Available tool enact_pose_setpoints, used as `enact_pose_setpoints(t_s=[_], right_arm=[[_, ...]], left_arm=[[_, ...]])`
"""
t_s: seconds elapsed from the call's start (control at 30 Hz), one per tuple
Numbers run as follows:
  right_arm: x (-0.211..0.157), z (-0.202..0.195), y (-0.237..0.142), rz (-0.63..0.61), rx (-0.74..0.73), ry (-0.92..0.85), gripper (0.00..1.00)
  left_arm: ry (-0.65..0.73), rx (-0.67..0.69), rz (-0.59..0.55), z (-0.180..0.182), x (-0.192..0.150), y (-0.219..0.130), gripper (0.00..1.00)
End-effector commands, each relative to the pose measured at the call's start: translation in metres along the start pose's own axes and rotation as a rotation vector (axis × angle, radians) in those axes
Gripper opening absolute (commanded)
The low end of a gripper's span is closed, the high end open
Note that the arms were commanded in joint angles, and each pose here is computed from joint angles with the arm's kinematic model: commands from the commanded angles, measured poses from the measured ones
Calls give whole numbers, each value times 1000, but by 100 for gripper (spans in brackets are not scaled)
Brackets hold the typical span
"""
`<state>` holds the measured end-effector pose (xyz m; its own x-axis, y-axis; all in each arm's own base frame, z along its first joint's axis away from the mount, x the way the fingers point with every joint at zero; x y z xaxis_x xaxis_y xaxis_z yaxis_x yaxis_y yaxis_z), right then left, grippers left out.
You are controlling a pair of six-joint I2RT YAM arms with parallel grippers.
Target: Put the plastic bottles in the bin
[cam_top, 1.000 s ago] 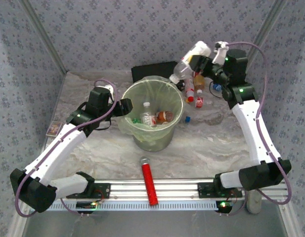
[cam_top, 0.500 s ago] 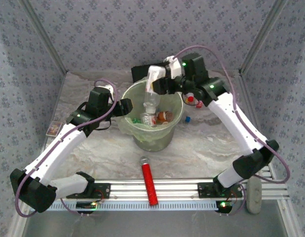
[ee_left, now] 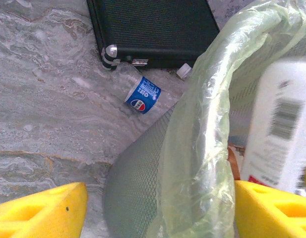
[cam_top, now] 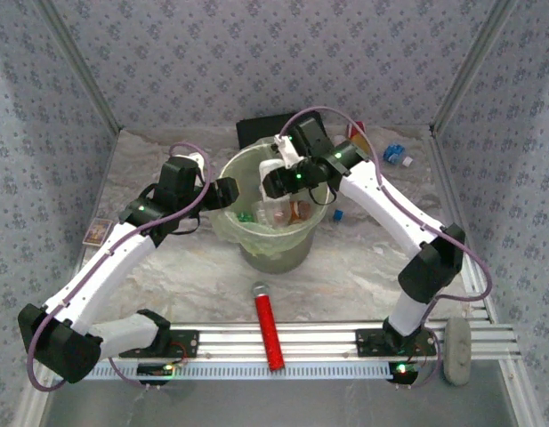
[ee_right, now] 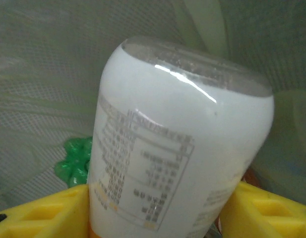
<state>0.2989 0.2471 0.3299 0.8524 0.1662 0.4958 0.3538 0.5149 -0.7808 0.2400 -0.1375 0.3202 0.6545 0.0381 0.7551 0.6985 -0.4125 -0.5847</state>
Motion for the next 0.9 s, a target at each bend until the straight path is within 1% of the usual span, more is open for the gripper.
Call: enact_pose_setpoints(t_s=[0.0, 0.13, 0.23, 0.33, 0.57, 0.87], right_arm=[[-5, -4, 7, 66, -64, 54, 63], [-12, -9, 25, 156, -100, 109, 65], [-16, -8, 32, 162, -122, 112, 67], [-18, -4, 31, 153, -110, 109, 74], [-8, 7, 7, 69, -85, 74, 85], [13, 25, -36, -67, -9, -24, 93]], left_arm=[[16, 8, 3, 0, 5, -6, 76], [16, 6, 7, 0, 4, -5, 75], [15, 8, 8, 0, 4, -5, 75], [15, 10, 4, 1, 4, -6, 76], [15, 8, 5, 1, 3, -5, 76], [12, 6, 6, 1, 3, -5, 75]])
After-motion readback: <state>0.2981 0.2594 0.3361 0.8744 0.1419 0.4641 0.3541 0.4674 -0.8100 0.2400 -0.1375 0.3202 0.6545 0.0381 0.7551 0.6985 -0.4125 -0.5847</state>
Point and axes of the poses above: each hand's point on the last joint's axis, 136 mm out from that joint toward the fingers, its own y axis out along the fingers, its own z axis along the line the jaws close on, x = y × z, the point moved 10 cm from there along -y, back along the fingers, and after that the axes turned 13 degrees about y, right-handed, at the moved point
